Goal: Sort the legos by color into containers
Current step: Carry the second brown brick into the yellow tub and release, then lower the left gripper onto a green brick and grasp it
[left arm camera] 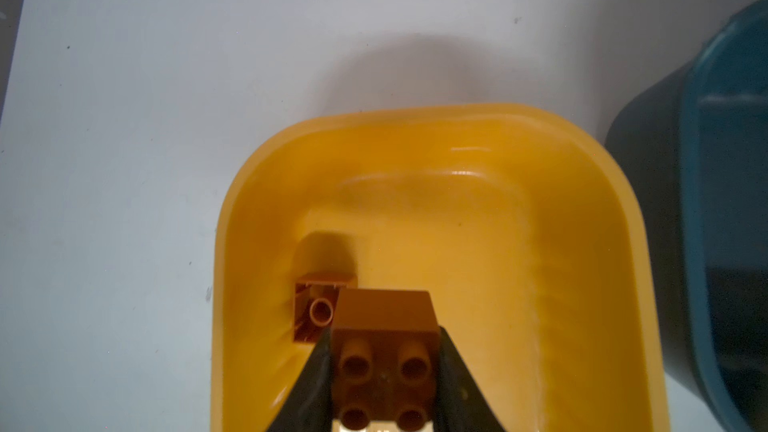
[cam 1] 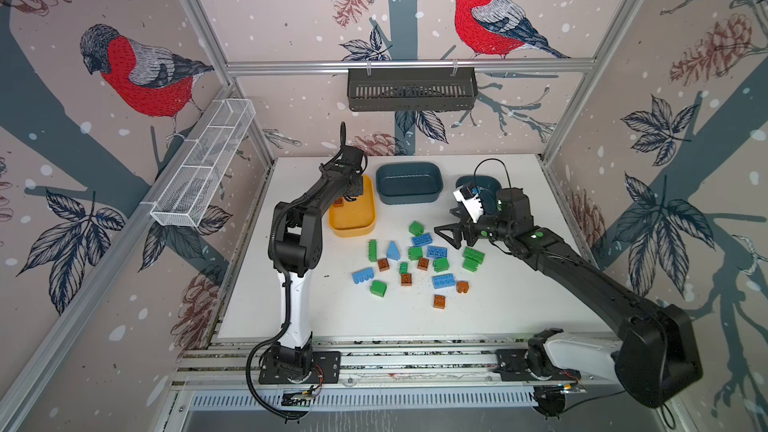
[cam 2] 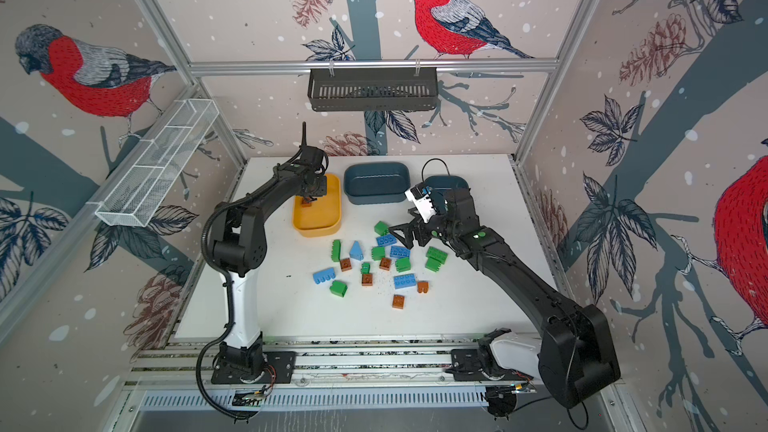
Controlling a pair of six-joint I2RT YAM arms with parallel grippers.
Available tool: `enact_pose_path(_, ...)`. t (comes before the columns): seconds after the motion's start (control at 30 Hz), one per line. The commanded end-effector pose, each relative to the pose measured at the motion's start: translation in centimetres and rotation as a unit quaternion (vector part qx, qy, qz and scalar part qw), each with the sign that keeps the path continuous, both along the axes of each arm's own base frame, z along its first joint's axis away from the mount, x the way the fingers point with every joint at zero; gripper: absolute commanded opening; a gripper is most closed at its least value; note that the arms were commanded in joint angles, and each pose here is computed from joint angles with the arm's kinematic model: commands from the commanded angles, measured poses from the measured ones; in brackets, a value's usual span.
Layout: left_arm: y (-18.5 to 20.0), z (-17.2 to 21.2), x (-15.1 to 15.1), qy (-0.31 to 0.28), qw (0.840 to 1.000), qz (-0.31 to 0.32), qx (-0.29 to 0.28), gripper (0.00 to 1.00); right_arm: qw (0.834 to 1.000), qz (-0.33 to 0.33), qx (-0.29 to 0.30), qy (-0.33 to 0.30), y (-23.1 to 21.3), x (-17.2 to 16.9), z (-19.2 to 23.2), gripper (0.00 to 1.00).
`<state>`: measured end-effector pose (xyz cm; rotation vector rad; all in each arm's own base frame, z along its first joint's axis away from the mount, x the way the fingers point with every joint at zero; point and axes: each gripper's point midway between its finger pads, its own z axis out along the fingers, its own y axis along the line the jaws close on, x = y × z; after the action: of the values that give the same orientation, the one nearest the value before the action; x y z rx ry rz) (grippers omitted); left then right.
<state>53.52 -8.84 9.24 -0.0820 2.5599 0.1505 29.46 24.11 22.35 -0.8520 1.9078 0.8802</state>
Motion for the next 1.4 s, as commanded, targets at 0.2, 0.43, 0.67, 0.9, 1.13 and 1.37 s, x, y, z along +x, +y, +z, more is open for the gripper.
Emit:
enact_pose_path(0.2,0.5,-2.0,2.3,-0.011,1.000,0.005,0.016,0.43,1.000,0.004,0.004,-0.005,0.4,0.1,0.1,1.00)
enact_pose_path(0.43,0.2,-0.3,0.8,0.002,1.000,0.002,-0.002,0.65,1.000,0.006,0.001,-0.003,0.4,0.1,-0.1,1.00)
enact_pose_path(0.67,-1.6,2.7,-4.9,0.032,0.999,-0.016,-0.040,0.67,1.000,0.007,-0.002,0.000,0.4,0.0,-0.3,0.99)
enact_pose_path(0.9,-3.6,3.3,-12.7,0.052,0.996,-0.022,-0.074,0.67,1.000,0.011,-0.004,0.001,0.4,-0.2,-0.4,1.00)
enact_pose_path(1.13,-6.5,1.4,-18.9,0.082,0.987,-0.027,-0.139,0.67,1.000,0.010,-0.008,0.006,0.2,-0.6,-0.9,1.00)
enact_pose_path(1.37,-9.3,-1.4,-20.8,0.102,0.981,-0.044,-0.157,0.65,1.000,0.008,-0.009,0.013,-0.1,-1.1,-1.4,0.99)
